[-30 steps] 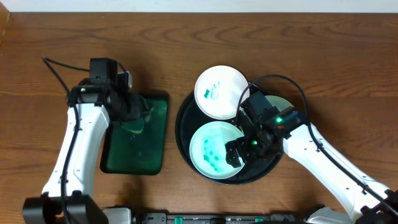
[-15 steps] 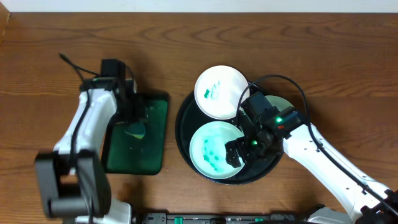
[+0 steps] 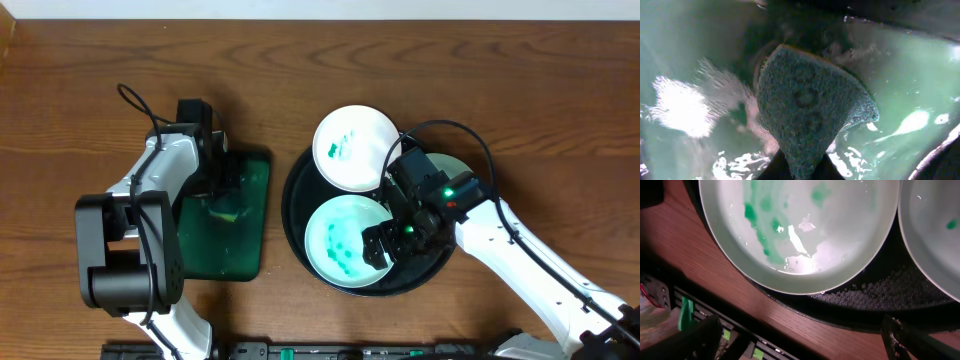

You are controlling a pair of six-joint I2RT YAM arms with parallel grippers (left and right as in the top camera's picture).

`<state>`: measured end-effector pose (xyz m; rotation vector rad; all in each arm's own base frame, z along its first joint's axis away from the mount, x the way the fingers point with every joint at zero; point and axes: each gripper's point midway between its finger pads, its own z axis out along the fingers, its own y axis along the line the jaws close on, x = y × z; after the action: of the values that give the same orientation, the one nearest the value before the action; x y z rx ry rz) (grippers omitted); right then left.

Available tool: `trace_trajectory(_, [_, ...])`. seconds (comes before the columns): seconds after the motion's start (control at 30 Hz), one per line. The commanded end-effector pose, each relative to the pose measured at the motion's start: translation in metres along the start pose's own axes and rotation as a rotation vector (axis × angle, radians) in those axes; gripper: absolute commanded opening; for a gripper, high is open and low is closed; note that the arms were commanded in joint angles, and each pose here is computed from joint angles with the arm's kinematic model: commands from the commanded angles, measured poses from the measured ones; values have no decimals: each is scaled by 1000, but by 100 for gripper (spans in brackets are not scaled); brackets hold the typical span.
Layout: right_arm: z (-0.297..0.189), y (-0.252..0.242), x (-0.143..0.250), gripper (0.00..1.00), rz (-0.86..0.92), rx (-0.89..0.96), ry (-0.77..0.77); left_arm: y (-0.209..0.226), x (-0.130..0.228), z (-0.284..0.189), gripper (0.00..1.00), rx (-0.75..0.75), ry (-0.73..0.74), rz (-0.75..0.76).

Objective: Clean dirty plates on tray and stack at the side
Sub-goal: 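Lift the wet sponge up out of the tray with the left gripper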

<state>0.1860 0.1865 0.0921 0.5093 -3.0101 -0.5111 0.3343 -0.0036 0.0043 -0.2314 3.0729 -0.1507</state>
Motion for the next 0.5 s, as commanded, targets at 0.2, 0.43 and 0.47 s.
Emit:
trace_trajectory(0.2, [0, 3, 3, 99, -17, -9, 6, -13, 2, -47, 7, 6, -97, 52])
trace_trajectory(0.43, [0, 3, 3, 99, -17, -12, 6, -39, 7, -127, 7, 16, -324, 131])
trace_trajectory(0.47, [0, 3, 3, 99, -17, -12, 6, -39, 7, -140, 7, -8, -372, 142])
